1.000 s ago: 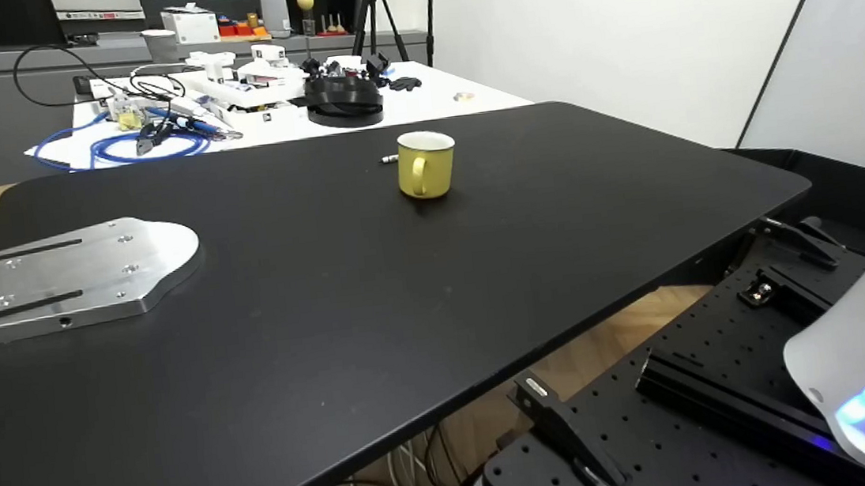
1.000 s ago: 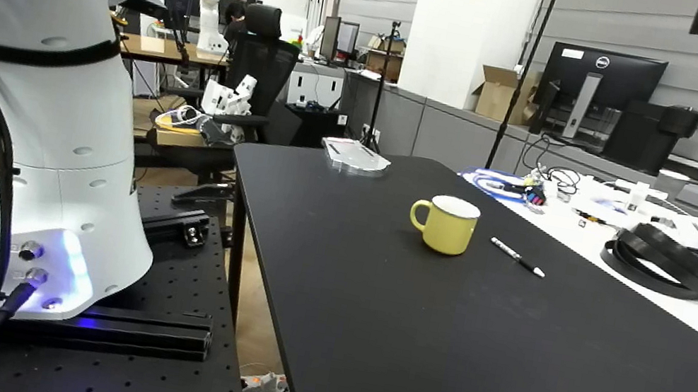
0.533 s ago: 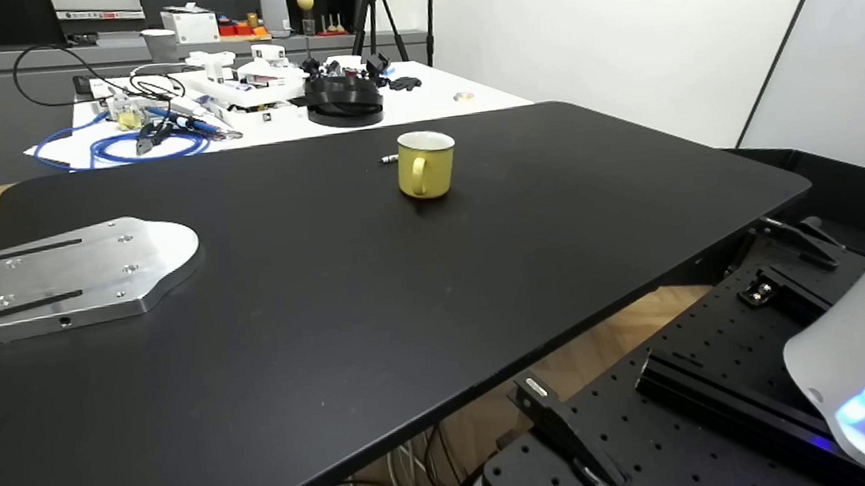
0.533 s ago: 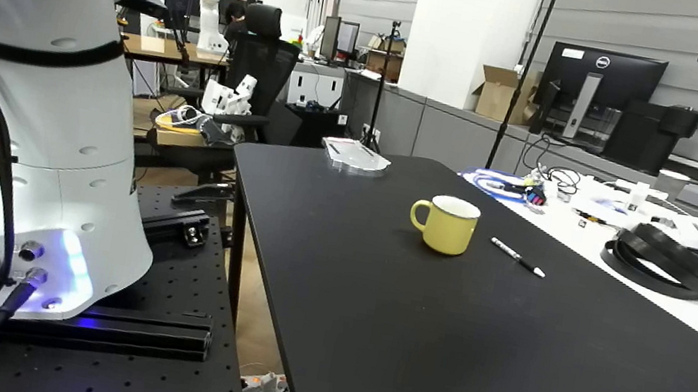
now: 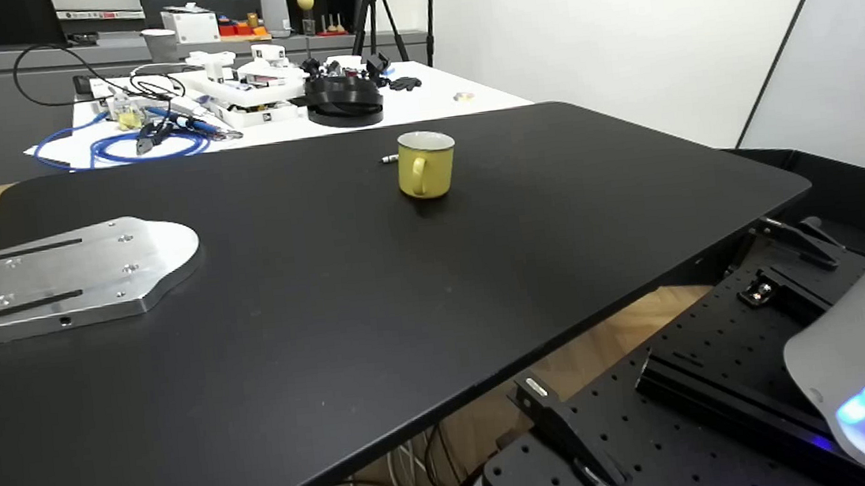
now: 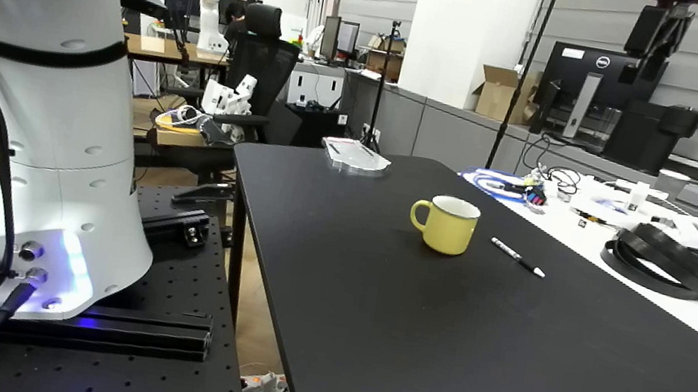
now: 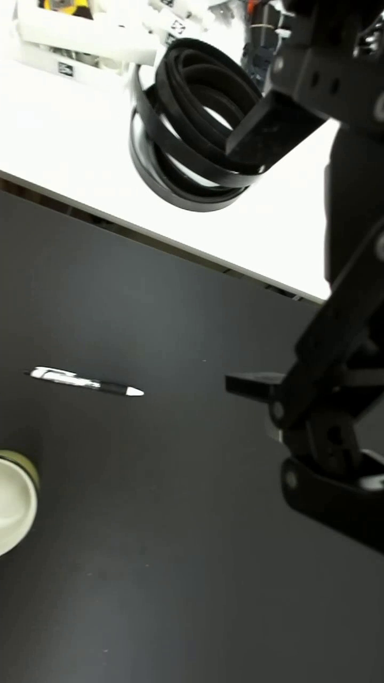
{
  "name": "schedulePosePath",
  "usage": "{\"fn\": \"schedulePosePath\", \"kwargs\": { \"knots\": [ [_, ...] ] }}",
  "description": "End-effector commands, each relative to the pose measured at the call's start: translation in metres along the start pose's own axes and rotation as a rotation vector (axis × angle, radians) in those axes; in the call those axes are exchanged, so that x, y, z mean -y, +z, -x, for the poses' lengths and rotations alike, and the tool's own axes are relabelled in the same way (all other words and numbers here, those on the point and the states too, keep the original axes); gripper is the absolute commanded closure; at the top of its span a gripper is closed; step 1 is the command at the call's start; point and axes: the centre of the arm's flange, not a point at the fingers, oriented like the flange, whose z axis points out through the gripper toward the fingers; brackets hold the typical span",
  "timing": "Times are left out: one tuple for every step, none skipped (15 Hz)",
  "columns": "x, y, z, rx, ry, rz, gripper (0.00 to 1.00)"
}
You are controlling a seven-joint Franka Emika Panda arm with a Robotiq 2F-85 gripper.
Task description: Pick up the pen and put it in the cup
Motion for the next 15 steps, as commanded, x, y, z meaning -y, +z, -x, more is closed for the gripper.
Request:
{"fn": "schedulePosePath", "kwargs": {
  "knots": [
    [0.004, 0.003, 0.005, 0.03, -0.004, 0.003, 0.0],
    [0.006, 0.004, 0.008, 0.043, -0.007, 0.003, 0.0],
    [0.007, 0.004, 0.008, 0.047, -0.007, 0.002, 0.0],
    [0.007, 0.003, 0.007, 0.05, -0.006, 0.002, 0.0],
    [0.006, 0.002, 0.006, 0.053, -0.004, 0.001, 0.0],
    [0.006, 0.001, 0.005, 0.056, -0.003, 0.0, 0.0],
    [0.006, 0.0, 0.005, 0.056, -0.002, -0.001, 0.0],
    [0.006, 0.0, 0.004, 0.056, -0.002, -0.001, 0.0],
    [0.006, 0.0, 0.004, 0.057, -0.002, -0.002, 0.0],
    [0.006, 0.0, 0.005, 0.057, -0.003, -0.002, 0.0],
    [0.006, 0.0, 0.005, 0.057, -0.003, -0.002, 0.0],
    [0.006, 0.0, 0.005, 0.057, -0.003, -0.002, 0.0],
    [0.006, 0.0, 0.005, 0.057, -0.003, -0.002, 0.0],
    [0.004, 0.01, 0.005, 0.039, 0.008, 0.004, 0.0],
    [0.001, 0.026, 0.006, 0.027, 0.013, 0.015, 0.0]
  ]
}}
